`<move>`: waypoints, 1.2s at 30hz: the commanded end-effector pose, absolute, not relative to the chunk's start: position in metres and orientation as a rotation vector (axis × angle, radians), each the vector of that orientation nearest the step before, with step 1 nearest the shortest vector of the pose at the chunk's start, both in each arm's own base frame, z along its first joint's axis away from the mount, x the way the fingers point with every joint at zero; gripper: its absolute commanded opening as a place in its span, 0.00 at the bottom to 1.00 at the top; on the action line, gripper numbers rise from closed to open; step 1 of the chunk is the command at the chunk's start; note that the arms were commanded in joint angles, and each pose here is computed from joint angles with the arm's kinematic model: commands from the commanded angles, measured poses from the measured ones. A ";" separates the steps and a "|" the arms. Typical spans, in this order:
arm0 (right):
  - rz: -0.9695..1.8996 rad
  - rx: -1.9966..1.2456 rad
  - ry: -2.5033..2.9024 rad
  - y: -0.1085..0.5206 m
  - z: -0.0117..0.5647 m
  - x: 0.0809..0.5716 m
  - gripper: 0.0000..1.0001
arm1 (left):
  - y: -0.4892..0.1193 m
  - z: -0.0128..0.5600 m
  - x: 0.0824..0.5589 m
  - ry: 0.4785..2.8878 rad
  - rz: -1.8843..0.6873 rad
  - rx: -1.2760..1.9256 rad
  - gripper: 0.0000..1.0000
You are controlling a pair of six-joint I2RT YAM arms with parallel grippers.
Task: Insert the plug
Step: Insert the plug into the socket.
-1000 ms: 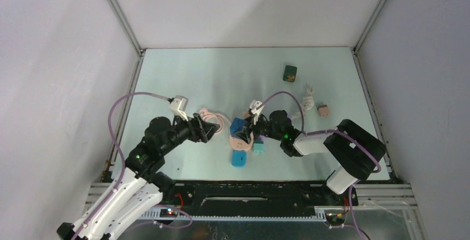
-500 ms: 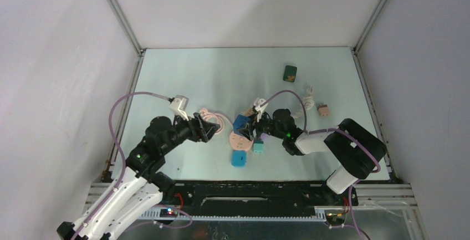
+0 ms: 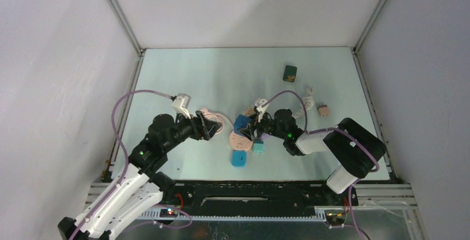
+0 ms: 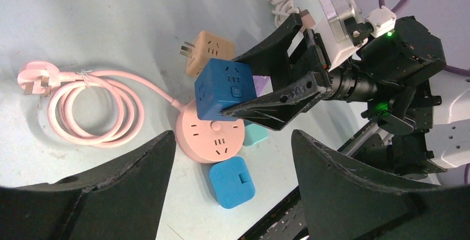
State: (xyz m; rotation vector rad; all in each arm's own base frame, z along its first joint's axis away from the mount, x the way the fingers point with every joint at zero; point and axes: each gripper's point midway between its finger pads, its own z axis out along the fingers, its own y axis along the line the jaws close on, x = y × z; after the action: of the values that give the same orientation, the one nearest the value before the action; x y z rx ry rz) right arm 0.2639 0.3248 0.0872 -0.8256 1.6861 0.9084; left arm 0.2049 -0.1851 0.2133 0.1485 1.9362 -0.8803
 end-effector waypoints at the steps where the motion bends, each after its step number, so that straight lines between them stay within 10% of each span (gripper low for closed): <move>1: 0.909 -0.851 1.718 0.318 0.068 0.259 0.00 | -0.189 0.211 0.208 1.930 -0.904 0.143 0.80; 36: 0.886 -0.954 1.828 0.312 0.061 0.256 0.00 | -0.195 0.208 0.213 1.951 -0.924 0.114 0.80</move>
State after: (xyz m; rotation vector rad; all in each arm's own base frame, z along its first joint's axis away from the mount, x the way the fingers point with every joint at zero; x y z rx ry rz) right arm 0.2591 0.3139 0.0850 -0.8932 1.7166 0.9220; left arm 0.2126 -0.1945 0.2079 0.1241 1.9646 -0.9111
